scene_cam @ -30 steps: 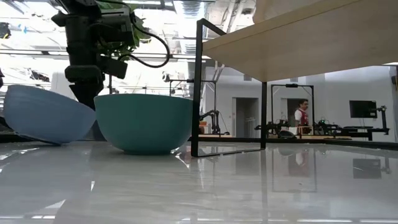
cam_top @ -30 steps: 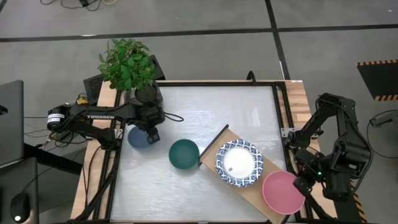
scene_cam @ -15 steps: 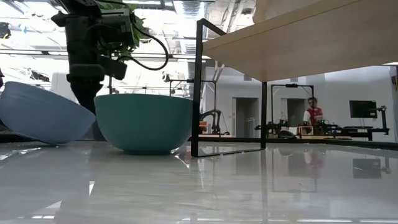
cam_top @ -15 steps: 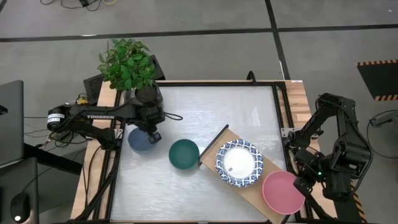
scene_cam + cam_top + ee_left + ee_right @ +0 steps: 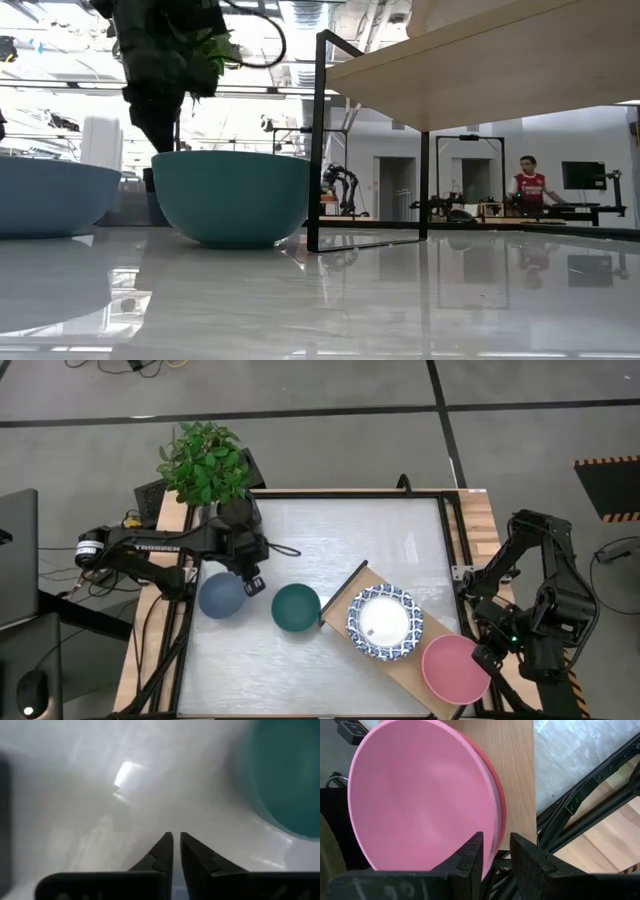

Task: Place and stack bowls onto a shelf
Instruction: Stack the blue bowl on top of the pink bowl on the shelf

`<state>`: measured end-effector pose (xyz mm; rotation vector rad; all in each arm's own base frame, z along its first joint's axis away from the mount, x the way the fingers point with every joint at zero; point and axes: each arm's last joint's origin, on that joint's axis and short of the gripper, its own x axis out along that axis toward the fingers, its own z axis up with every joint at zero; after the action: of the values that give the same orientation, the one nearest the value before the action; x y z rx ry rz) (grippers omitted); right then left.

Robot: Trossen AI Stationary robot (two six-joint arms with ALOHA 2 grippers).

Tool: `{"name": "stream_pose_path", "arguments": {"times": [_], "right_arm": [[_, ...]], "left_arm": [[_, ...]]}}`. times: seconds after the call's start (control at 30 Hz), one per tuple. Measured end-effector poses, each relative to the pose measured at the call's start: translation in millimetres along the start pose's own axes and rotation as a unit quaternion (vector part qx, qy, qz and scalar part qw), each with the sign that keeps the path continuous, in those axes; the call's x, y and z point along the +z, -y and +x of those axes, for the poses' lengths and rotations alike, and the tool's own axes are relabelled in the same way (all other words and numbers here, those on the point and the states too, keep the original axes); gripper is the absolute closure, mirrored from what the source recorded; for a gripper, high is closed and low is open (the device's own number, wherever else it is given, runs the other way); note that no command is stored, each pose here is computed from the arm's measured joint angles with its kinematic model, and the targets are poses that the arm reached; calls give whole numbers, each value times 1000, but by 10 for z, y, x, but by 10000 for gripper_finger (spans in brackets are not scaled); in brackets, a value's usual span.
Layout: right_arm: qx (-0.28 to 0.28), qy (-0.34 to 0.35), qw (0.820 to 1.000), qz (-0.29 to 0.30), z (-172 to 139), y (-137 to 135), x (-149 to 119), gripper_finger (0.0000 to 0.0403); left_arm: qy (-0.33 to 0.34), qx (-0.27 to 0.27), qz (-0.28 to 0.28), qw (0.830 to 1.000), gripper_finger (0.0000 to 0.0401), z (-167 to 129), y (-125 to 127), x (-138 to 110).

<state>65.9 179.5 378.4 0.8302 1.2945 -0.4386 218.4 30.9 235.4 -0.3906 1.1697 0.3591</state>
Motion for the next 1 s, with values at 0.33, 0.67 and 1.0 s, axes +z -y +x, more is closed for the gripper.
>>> {"name": "stream_pose_path", "arguments": {"times": [0.33, 0.67, 1.0], "right_arm": [[10, 19, 1000, -22, 0, -6, 11, 280], [12, 23, 999, -21, 0, -7, 13, 280], [12, 23, 1000, -17, 0, -7, 13, 280]], "left_arm": [[-71, -13, 190, 979, 259, -17, 103, -182], [-86, -9, 337, 938, 212, 16, 85, -238], [-106, 13, 386, 916, 211, 266, -1, -416]]}}
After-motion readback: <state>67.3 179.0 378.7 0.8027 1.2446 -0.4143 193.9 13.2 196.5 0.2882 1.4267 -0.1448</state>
